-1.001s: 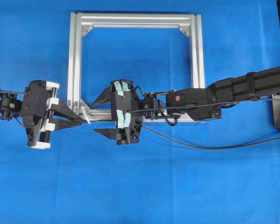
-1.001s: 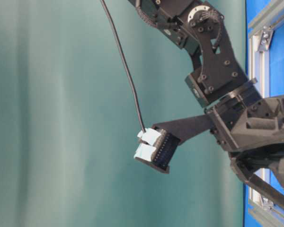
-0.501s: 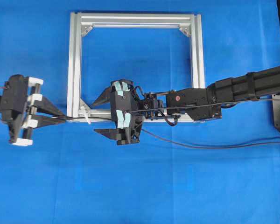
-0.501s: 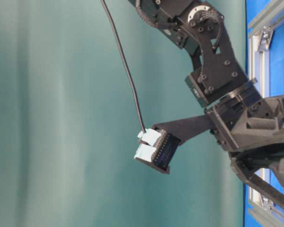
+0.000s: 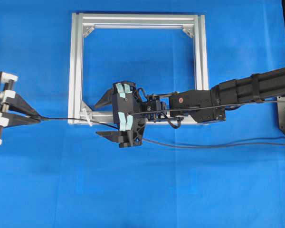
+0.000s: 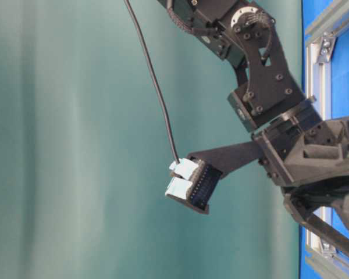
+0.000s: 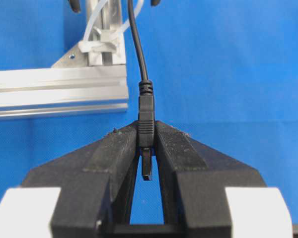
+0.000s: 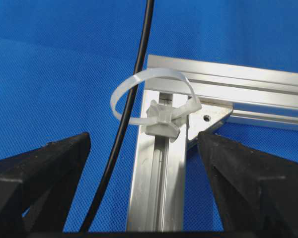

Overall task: Insert the wire through the string loop located on the left side.
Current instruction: 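Pull the cable leftward through the loop with the left gripper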

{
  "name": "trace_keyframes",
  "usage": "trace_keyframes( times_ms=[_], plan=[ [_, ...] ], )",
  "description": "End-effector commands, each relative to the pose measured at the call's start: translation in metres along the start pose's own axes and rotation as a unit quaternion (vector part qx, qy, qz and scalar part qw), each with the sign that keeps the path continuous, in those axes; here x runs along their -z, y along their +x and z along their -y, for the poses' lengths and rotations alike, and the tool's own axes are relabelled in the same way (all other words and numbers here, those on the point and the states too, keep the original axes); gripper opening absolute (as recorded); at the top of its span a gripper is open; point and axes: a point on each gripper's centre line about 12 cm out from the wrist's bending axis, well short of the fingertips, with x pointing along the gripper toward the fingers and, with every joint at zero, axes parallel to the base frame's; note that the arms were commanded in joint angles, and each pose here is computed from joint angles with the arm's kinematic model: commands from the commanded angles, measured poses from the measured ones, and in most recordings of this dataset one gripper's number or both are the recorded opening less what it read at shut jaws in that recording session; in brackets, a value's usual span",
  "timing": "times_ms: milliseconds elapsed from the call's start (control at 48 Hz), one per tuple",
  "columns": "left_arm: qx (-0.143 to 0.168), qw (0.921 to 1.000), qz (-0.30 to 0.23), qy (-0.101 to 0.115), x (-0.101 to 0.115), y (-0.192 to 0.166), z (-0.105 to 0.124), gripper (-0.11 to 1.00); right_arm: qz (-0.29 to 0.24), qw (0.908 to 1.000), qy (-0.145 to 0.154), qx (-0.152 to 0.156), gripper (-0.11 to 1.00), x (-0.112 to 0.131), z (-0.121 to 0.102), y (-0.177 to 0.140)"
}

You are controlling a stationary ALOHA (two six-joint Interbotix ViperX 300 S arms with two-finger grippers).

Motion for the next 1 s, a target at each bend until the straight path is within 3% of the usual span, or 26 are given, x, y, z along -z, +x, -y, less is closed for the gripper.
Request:
trace_keyframes(
  times_ms=[0,876,918,980],
  plan=[
    [0.004,0.9999,0.014,0.001,-0.0082,-0.0075,0.0015,0.08,0.023,0.9997,0.0,-0.001,0.94,-0.0183,-0.0008,-0.0057],
    [0.003,0.9999,0.004,0.011,-0.0042,-0.0059,0.0011,0.08,0.027,0.9996,-0.002,-0.003,0.94,-0.0216,-0.0019,-0.0061],
    [0.002,0.9999,0.003,0.011,-0.0038,-0.0055,0.001,0.12,0.027,0.9996,-0.002,-0.003,0.94,-0.0216,-0.0019,-0.0061],
    [-0.001,1.0,0.002,0.007,-0.0035,-0.005,-0.0001,0.25,0.028,0.9996,-0.001,-0.002,0.94,-0.0216,-0.0011,-0.0062]
  ],
)
